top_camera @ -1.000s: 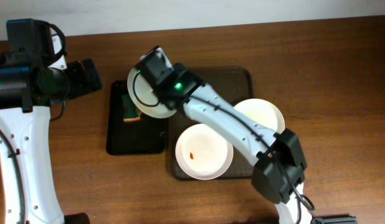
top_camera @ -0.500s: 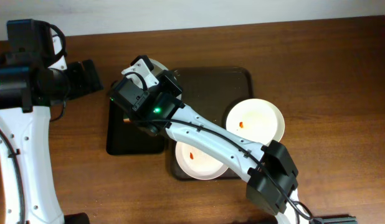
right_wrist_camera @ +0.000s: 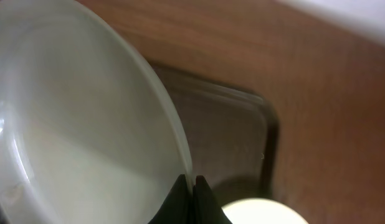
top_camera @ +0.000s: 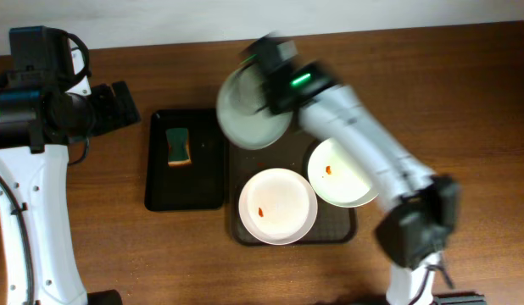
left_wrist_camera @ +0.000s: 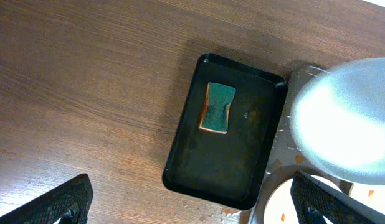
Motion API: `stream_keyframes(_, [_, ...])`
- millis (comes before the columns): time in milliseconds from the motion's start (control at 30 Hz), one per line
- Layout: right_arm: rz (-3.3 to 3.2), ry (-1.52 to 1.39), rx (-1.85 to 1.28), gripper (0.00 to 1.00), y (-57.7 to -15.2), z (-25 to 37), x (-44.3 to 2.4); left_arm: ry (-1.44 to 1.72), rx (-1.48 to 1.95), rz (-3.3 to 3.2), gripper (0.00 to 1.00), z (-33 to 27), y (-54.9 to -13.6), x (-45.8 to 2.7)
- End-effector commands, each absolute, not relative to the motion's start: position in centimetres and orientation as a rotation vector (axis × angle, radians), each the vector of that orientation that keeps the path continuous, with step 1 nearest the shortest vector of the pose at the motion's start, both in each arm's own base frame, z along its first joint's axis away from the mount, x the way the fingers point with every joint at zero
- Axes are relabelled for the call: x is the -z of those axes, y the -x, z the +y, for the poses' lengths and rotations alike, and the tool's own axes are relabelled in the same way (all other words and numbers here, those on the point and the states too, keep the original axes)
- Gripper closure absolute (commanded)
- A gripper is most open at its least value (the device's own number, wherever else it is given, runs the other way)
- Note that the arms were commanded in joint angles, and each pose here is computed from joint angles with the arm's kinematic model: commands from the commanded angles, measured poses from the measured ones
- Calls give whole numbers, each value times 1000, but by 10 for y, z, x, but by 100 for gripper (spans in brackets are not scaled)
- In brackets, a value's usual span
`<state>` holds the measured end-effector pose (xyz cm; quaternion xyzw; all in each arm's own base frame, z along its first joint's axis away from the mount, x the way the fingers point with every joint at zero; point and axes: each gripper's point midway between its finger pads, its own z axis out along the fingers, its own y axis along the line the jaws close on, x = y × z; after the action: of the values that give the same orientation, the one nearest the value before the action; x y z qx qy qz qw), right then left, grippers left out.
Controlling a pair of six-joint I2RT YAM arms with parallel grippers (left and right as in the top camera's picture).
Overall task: Clean dirty plates on tray and stack at the side
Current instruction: 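Lift the cleaned plate with the right gripper and place it right of tray, then drag the right-side plate up the tray with the right gripper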
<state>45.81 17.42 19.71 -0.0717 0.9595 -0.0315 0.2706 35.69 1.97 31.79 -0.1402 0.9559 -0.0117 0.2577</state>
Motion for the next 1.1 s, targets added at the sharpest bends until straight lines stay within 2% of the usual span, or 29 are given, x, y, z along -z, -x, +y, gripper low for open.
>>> stream_keyframes(0, [2650,-148,-507,96,-455,99,-235,374,28,2581,0,22,-354,-322])
stream_keyframes(67, [2692,-476,-441,96,-449,-2,-215,374,28,2581,0,22,-354,-322])
stream_keyframes(200, [2660,-927,-377,96,-412,-129,-169,374,28,2581,0,22,-354,-322])
stream_keyframes(300, [2644,-1266,-247,96,-361,-191,-106,374,28,2581,0,22,-354,-322])
stream_keyframes(367, [2636,-1396,-235,96,-333,-205,-69,374,28,2582,0,22,-354,-322])
stream_keyframes(500, [2660,-1450,-241,93,-311,-199,-31,374,28,2582,0,22,-354,-322])
stream_keyframes(533, [2658,-1448,-241,68,-312,-199,-31,374,28,2582,0,22,-354,-322])
stream_keyframes(567, [2649,-1442,-237,57,-313,-200,-36,374,28,2581,0,22,-354,-322])
stream_keyframes(633, [2647,-1370,-274,44,-321,-196,-46,374,28,2581,0,22,-354,-322])
stream_keyframes(700, [2669,-1163,-366,42,-336,-175,-66,375,29,2581,0,21,-354,-322])
stream_keyframes(733, [2650,-794,-599,41,-363,-124,-98,374,30,2575,0,22,-355,-323])
stream_keyframes(800, [2671,-620,-679,41,-367,-89,-112,373,31,2567,0,22,-357,-324])
stream_keyframes(967, [2970,-409,-455,47,-338,-30,-81,372,31,2566,0,22,-357,-324])
stream_keyframes(1067, [3051,-604,103,51,-314,-54,-57,372,32,2563,0,22,-357,-324])
